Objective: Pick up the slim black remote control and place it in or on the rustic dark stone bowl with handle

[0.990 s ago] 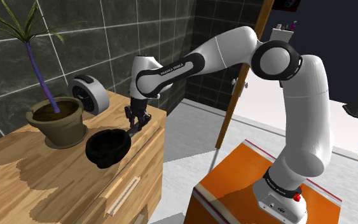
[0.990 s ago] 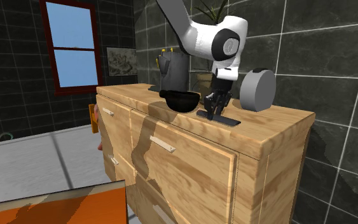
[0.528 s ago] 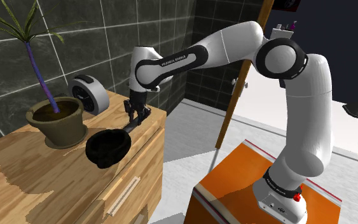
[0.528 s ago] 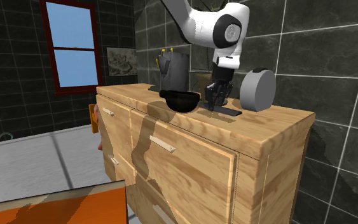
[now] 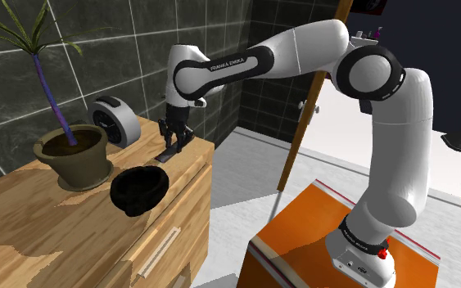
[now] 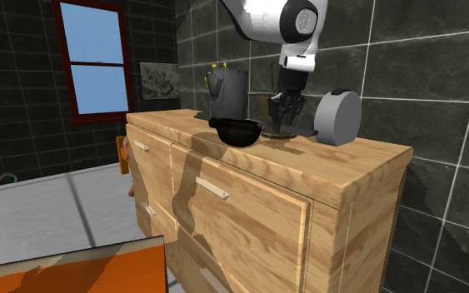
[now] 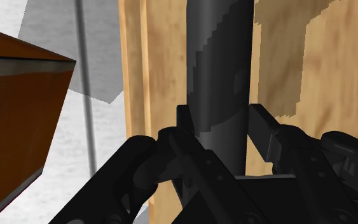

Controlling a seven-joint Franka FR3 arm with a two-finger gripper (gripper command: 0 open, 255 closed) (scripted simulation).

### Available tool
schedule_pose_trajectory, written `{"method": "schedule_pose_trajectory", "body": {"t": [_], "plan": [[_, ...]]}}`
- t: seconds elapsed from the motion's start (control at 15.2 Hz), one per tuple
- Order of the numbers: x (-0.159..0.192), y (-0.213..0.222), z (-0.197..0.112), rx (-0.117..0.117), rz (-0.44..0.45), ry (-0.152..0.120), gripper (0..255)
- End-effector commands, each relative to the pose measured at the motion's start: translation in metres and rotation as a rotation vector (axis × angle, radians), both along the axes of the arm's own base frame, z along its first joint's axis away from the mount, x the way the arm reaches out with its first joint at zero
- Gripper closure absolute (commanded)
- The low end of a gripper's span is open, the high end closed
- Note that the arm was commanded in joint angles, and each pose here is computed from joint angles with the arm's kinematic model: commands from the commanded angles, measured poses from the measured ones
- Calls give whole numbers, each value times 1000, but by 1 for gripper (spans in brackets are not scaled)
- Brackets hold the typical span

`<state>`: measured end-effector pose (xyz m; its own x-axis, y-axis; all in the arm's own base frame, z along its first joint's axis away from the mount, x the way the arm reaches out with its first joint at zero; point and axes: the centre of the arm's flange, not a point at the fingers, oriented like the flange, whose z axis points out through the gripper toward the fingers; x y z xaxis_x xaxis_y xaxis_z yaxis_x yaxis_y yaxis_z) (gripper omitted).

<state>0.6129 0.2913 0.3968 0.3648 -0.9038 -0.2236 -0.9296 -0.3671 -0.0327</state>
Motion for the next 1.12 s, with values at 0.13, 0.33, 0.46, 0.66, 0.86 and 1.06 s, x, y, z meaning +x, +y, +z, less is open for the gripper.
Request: {"method": "schedule_pose_trajectory", "body": {"t": [0.13, 0.33, 0.46, 0.66, 0.86, 1.06], "plan": [[1, 1, 22, 0, 0, 0, 255], [1, 1, 38, 0, 0, 0, 255], [1, 1, 49, 0, 0, 0, 255], [1, 1, 64, 0, 0, 0, 255], [1, 1, 80, 0, 0, 0, 255], [-11, 24, 83, 0, 0, 0, 255]]}}
